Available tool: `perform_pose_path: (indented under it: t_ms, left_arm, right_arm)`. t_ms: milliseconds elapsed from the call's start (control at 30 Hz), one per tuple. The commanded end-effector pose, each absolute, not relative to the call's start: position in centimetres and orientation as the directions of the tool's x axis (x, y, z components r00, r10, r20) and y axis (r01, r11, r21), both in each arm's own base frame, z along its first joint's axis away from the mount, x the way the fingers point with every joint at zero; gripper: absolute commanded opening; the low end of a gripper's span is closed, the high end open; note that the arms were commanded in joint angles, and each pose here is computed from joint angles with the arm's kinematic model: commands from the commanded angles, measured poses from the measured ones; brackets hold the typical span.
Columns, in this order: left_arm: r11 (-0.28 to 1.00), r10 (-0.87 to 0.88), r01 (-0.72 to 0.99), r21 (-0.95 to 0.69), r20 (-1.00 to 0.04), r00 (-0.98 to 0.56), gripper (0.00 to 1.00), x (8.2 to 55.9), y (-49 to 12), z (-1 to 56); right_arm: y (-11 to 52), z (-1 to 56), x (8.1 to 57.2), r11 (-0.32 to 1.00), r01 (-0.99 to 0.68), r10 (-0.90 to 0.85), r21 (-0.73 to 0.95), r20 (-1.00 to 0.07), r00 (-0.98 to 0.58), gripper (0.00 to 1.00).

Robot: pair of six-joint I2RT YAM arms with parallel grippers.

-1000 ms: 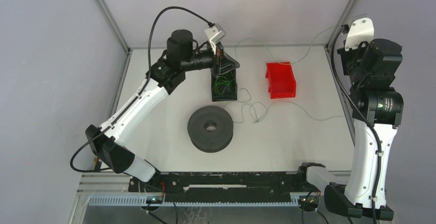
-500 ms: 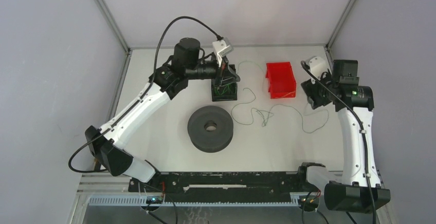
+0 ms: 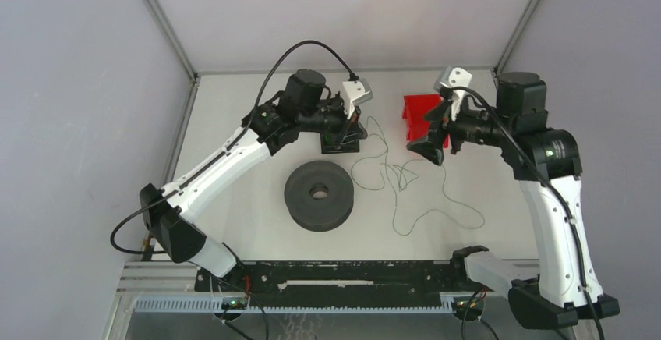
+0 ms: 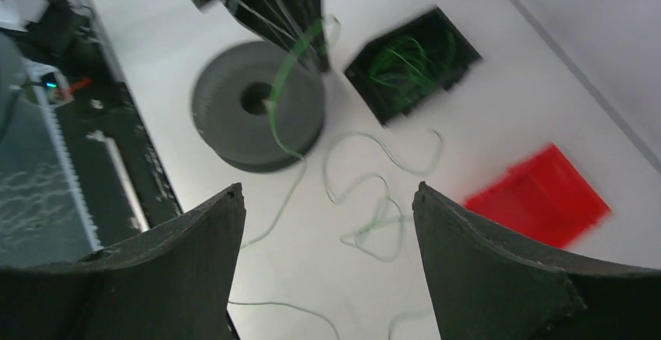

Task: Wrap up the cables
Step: Adjust the cable at the center of the board.

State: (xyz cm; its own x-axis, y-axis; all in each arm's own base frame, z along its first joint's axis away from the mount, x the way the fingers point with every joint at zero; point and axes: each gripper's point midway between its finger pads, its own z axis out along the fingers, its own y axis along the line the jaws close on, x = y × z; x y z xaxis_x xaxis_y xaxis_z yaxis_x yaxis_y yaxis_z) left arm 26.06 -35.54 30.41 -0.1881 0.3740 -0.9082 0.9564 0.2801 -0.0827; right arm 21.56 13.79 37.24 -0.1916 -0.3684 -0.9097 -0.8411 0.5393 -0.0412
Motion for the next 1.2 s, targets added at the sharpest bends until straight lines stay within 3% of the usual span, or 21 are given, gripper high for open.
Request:
perform_pose_path:
  t_ms: [0,600,1167]
  left_arm:
    - [0.323,0.344,0.944,-0.065,-0.922,-0.181,0.00,26.9,-36.0,31.7]
    - [0.404,0.321,0.908,-0.106,-0.914,-0.249,0.00,27.9,-36.3,30.9]
    - [0.415,0.311,0.902,-0.117,-0.914,-0.262,0.00,27.8,-36.6,31.1]
  right_arm:
    - [18.7,38.5,22.4,0.417,-0.904,-0.222,0.099,-0.953,-0.207,0.86]
    - [24.6,36.3,24.6,0.343,-0.889,-0.072,0.302,-0.936,-0.345,0.79]
    - [25.8,35.6,24.8,0.321,-0.881,-0.057,0.347,-0.922,-0.383,0.57]
